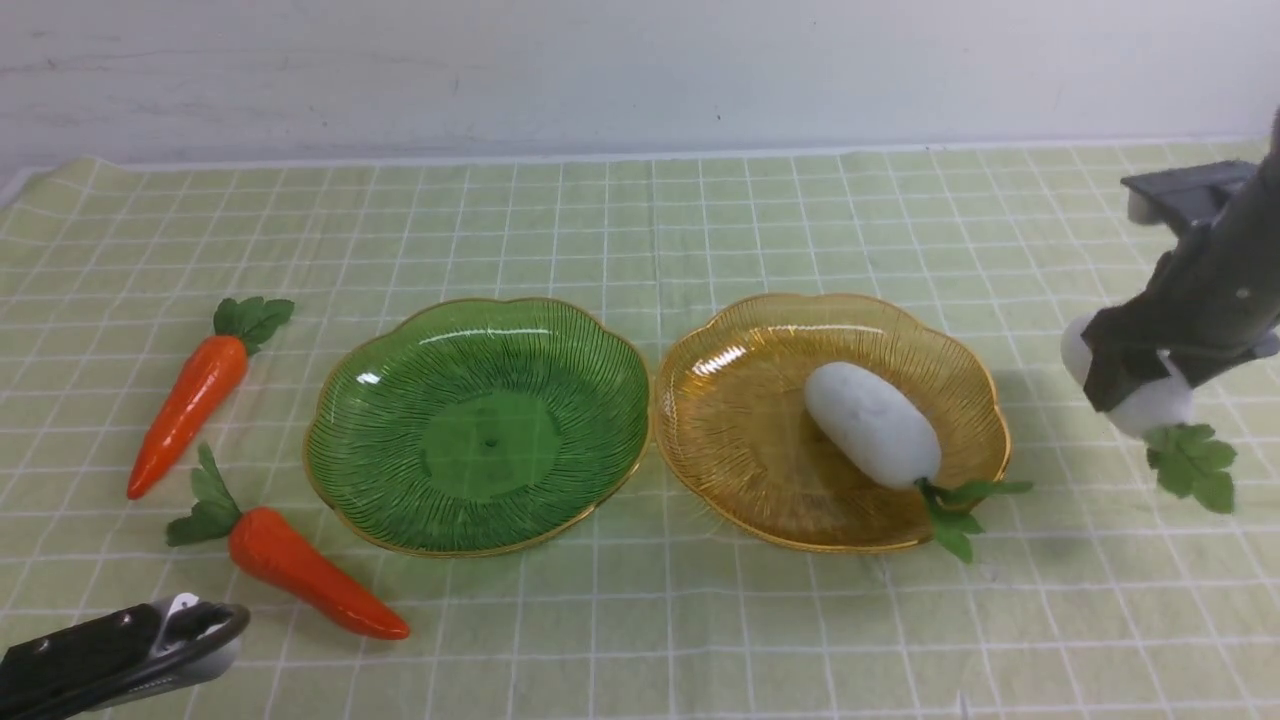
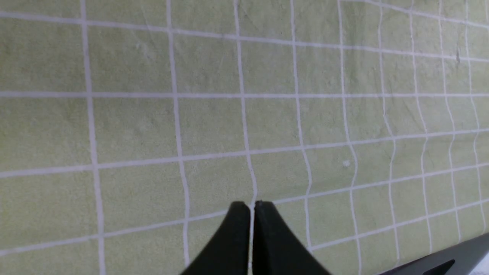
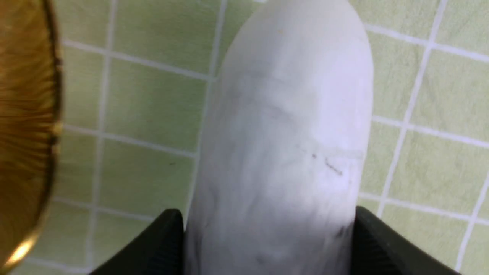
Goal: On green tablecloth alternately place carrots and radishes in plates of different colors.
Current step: 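Place the white radish on the plate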
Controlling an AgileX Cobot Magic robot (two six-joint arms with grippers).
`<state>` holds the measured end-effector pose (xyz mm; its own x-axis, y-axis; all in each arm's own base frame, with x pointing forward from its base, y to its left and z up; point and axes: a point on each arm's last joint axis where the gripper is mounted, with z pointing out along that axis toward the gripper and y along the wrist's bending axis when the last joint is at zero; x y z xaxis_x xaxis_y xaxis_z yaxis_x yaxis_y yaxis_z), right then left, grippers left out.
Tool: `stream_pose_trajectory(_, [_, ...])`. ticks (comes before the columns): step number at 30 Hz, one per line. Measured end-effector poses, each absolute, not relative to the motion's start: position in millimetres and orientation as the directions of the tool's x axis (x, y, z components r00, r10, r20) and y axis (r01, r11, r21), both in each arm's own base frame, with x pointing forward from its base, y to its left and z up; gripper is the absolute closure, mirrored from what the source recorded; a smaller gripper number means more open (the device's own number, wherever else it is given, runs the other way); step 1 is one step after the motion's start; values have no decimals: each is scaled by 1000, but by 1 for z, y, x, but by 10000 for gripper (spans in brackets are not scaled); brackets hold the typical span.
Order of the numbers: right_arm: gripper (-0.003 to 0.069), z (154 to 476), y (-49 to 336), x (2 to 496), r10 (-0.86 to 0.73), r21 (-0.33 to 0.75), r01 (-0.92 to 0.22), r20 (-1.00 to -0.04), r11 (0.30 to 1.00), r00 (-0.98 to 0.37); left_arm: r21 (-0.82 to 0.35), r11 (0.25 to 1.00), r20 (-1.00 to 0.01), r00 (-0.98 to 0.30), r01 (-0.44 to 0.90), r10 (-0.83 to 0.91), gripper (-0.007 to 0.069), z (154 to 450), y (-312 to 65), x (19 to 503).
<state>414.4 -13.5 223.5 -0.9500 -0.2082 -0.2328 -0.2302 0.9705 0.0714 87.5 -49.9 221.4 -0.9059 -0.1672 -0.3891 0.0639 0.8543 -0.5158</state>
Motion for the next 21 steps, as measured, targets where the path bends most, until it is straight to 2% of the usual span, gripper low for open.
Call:
stream_pose_trajectory(5, [177,250,9,421,-89,319,-192,-310,928,-946,-515,854,-390,-906,65,-166,629,221,-50,88])
stream_pose_trajectory(8, [177,253,26,421,-72,398,-205,-324,894,-943,-515,854,-390,-906,65,-166,629,221,-50,88])
stream_pose_trajectory(12, [177,253,52,419,-154,389,-283,-331,877,-931,-515,854,-390,-906,65,-166,629,221,-50,88])
stream_pose_trajectory(21, [177,249,71,414,-288,279,-377,-310,883,-906,-515,854,-390,-906,65,-166,629,221,-50,88])
